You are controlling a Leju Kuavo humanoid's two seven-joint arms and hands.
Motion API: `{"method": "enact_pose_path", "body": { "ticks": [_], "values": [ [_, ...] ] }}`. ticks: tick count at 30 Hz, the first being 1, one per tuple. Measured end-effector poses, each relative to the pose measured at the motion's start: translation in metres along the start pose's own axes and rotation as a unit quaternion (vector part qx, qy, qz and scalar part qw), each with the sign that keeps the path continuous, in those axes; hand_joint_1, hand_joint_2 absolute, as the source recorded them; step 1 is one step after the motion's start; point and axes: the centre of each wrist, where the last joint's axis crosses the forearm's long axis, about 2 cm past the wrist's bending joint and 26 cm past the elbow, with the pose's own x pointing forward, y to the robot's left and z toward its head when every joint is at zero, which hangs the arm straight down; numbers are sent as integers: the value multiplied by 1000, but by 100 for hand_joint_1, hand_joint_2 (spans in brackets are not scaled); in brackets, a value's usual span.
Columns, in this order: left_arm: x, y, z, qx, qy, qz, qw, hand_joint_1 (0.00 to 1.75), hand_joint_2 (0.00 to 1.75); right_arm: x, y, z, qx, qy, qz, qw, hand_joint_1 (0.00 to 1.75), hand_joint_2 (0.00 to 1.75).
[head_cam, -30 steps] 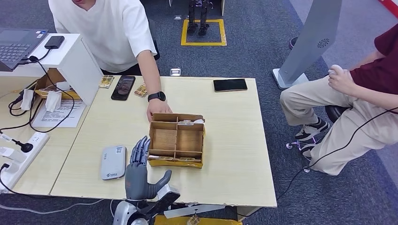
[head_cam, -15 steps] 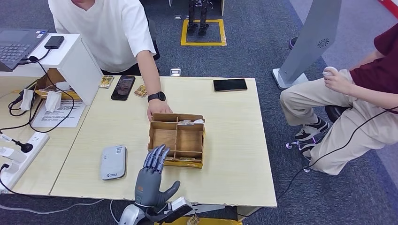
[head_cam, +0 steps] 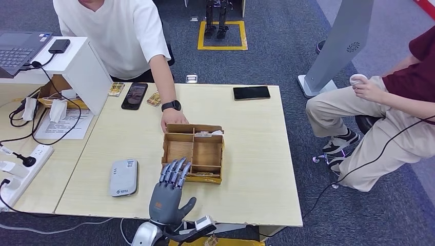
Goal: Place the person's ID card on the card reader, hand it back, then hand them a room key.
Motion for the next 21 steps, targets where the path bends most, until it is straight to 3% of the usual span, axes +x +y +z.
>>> {"method": "enact_pose_path", "body": {
  "ticks": [14,21],
  "values": [
    [-3,20,-14,44,69,-50,995,0,175,0,0,0,-1,10,-2,1000,0,175],
    [-7,17,-17,37,95,-68,992,0,175,0,0,0,-2,12,-3,1000,0,175]
  ]
}}
